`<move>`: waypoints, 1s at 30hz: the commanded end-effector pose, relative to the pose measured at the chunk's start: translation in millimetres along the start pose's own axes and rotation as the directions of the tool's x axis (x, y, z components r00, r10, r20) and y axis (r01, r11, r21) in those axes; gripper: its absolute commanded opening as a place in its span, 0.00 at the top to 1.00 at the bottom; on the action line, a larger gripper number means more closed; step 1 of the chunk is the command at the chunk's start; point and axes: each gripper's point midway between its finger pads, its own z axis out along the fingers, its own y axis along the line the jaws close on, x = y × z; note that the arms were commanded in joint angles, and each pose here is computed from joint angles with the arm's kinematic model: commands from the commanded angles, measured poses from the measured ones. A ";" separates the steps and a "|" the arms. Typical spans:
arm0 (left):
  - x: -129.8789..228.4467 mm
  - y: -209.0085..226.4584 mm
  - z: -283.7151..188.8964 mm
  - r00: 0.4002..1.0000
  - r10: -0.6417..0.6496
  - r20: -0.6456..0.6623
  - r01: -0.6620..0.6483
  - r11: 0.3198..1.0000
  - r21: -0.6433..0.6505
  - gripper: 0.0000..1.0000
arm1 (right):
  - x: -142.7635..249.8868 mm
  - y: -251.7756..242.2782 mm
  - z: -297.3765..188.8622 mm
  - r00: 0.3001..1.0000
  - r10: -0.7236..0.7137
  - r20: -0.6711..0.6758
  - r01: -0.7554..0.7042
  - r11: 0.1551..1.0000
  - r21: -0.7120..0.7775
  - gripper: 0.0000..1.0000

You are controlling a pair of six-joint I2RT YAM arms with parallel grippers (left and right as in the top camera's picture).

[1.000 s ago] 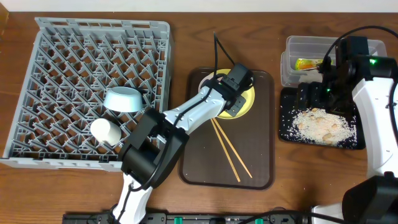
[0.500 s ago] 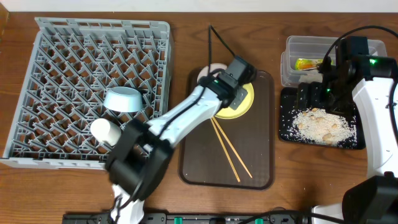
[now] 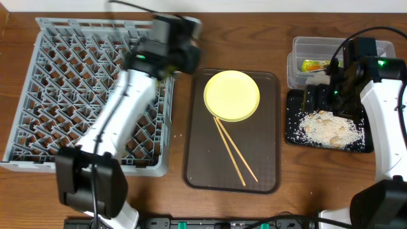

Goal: Sort waste into correct bins and load items into the dishwasher
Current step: 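Carry the pink bowl into the rack and set it upside down with the left gripper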

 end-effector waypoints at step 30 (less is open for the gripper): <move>6.6 116.0 -58.0 0.833 -0.540 -0.119 0.487 0.614 0.621 0.92 | -3.8 -1.6 -10.2 0.999 0.013 0.035 -0.012 1.000 -0.004 0.01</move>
